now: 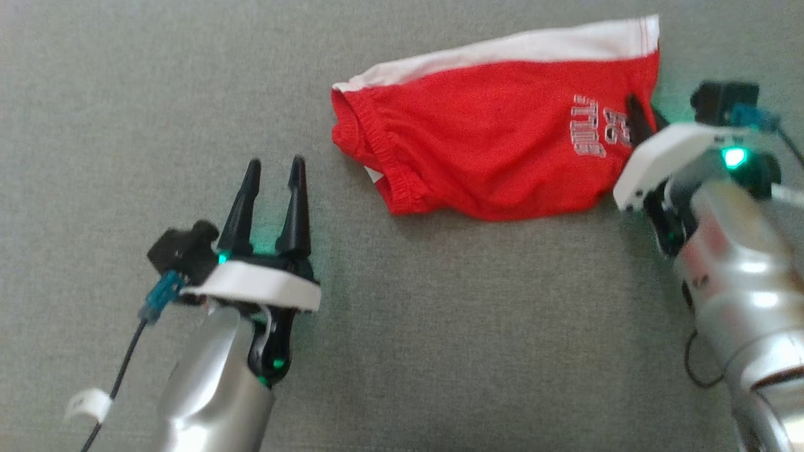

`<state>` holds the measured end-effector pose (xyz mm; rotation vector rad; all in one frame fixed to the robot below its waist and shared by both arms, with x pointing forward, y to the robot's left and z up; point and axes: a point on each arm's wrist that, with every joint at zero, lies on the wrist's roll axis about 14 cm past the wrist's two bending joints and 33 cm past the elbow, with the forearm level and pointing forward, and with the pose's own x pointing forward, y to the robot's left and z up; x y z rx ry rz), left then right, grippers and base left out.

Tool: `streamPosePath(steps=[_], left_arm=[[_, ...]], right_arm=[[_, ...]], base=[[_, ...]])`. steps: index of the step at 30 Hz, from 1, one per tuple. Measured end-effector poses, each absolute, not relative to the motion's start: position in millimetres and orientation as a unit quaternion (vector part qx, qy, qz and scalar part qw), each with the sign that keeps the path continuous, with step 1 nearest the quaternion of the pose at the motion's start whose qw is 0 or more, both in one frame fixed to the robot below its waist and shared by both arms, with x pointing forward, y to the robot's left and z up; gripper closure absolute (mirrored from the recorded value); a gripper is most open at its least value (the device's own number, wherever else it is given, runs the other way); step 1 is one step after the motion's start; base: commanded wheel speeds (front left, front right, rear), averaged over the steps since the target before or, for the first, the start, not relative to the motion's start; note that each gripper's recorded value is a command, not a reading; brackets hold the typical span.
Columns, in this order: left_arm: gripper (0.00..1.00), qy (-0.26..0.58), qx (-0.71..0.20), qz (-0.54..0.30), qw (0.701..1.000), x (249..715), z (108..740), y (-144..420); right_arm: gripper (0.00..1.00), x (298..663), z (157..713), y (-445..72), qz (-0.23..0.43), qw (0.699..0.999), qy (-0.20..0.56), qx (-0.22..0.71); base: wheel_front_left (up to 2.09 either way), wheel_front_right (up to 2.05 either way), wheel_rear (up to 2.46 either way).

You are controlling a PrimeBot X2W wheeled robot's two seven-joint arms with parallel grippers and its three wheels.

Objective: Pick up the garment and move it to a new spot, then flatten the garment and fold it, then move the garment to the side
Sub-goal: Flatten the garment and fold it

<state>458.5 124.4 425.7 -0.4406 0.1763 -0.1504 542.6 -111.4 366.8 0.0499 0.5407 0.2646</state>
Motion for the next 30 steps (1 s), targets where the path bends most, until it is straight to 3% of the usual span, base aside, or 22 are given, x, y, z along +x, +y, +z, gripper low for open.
streamPosePath(steps=[18,25,30], left_arm=[[0.00,0.094,-0.206,-0.064,0.972,369.6,430.3,126.9],[0.00,0.096,-0.208,-0.052,0.972,359.8,428.0,134.2],[0.00,0.099,-0.214,-0.044,0.971,354.4,425.7,137.0]], right_arm=[[1.00,450.1,385.7,-152.4,0.056,0.961,0.249,0.104],[1.00,468.8,406.2,-146.2,0.074,0.972,0.206,0.088],[1.00,502.0,453.8,-86.7,0.150,0.975,0.137,0.085]], base=[[0.00,0.00,0.00],[0.00,0.00,0.00],[0.00,0.00,0.00]])
